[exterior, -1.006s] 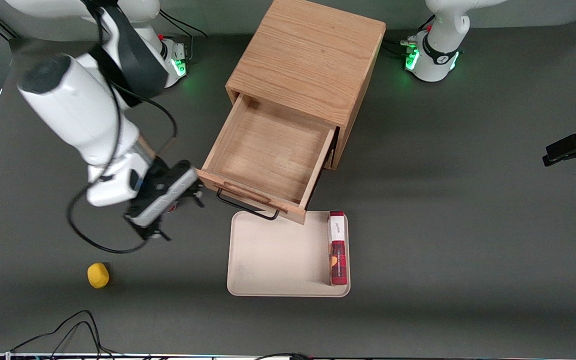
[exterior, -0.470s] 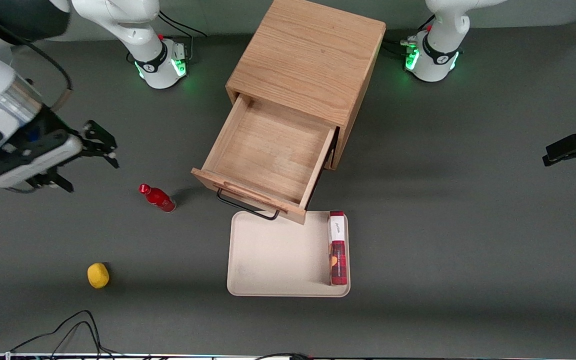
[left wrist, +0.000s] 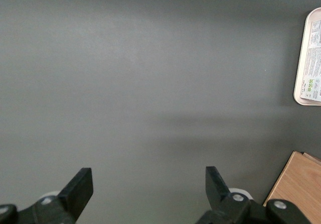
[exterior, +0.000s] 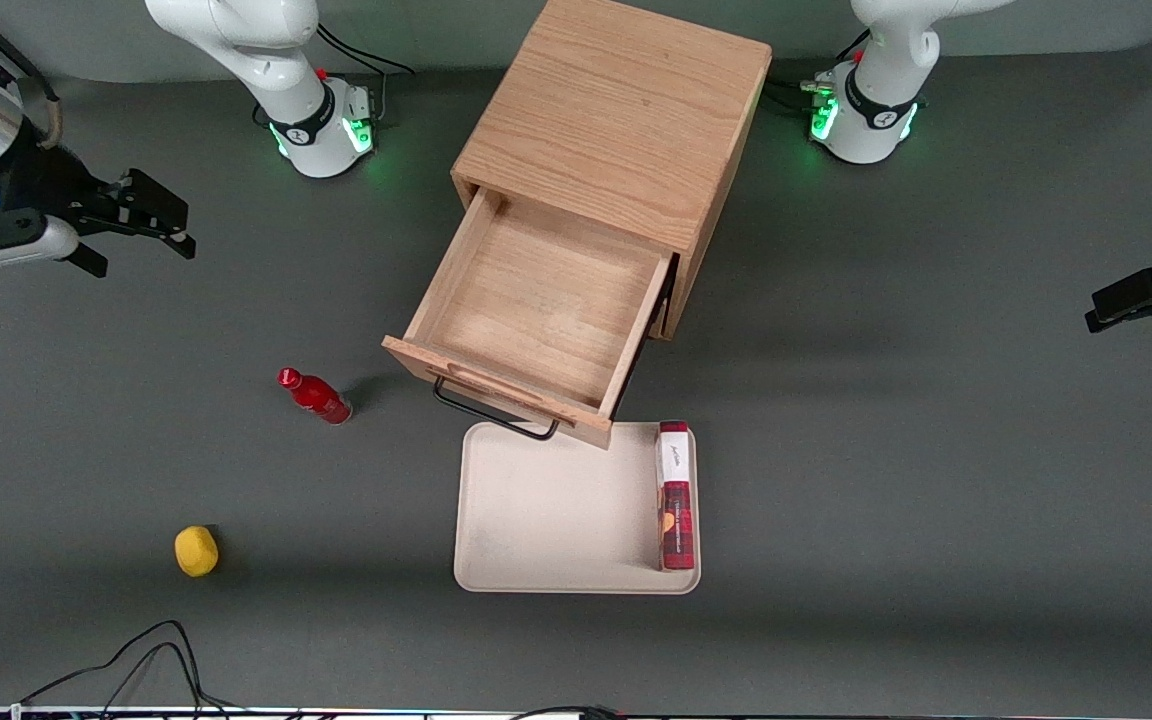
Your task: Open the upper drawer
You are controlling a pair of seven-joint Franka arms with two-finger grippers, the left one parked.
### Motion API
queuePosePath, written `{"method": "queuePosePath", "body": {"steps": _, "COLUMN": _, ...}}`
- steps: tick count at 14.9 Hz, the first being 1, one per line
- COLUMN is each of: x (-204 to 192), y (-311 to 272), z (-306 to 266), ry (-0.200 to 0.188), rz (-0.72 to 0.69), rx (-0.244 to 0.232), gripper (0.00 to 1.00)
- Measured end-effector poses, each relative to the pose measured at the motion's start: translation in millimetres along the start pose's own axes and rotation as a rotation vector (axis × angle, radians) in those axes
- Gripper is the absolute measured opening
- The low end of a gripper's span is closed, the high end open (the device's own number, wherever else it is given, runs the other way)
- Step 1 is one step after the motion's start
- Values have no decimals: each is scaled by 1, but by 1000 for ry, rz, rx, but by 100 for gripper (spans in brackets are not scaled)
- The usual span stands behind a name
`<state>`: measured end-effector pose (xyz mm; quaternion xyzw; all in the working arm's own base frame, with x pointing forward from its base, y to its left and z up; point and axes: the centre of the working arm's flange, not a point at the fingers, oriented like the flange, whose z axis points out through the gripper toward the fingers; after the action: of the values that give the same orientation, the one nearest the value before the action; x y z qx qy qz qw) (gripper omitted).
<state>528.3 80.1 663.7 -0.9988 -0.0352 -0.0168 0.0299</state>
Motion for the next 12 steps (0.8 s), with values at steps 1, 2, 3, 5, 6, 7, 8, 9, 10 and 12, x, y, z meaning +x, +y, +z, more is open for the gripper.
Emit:
{"method": "queuePosePath", "body": {"steps": 1, "x": 1, "y": 10, "z": 0, "ry": -2, "rz": 25, "rx": -1, "gripper": 100}}
{"method": "queuePosePath", "body": {"steps": 2, "x": 0, "y": 20, "z": -1, "ry": -10, "rz": 42, "rx": -5, "gripper": 100}}
{"method": "queuePosePath", "body": {"steps": 3, "x": -1, "y": 27, "z": -3, "ry": -12, "rz": 53, "rx": -14, "gripper": 100}}
{"method": "queuePosePath", "body": {"steps": 5, "x": -2, "y": 35, "z": -8, "ry": -12, "rz": 64, "rx": -32, "gripper": 100}}
{"method": "queuePosePath", "body": {"steps": 6, "x": -2, "y": 36, "z": -10, "ry": -10, "rz": 66, "rx": -36, "gripper": 100}}
{"method": "queuePosePath", "body": {"steps": 7, "x": -1, "y": 38, "z": -9, "ry": -10, "rz": 69, "rx": -37, "gripper": 100}}
{"method": "queuePosePath", "body": {"steps": 8, "x": 0, "y": 41, "z": -8, "ry": -12, "rz": 72, "rx": -37, "gripper": 100}}
{"method": "queuePosePath", "body": {"steps": 9, "x": 3, "y": 42, "z": -6, "ry": -15, "rz": 75, "rx": -36, "gripper": 100}}
{"method": "queuePosePath", "body": {"steps": 10, "x": 5, "y": 43, "z": -3, "ry": -20, "rz": 76, "rx": -35, "gripper": 100}}
{"method": "queuePosePath", "body": {"steps": 12, "x": 9, "y": 44, "z": 3, "ry": -31, "rz": 75, "rx": -34, "gripper": 100}}
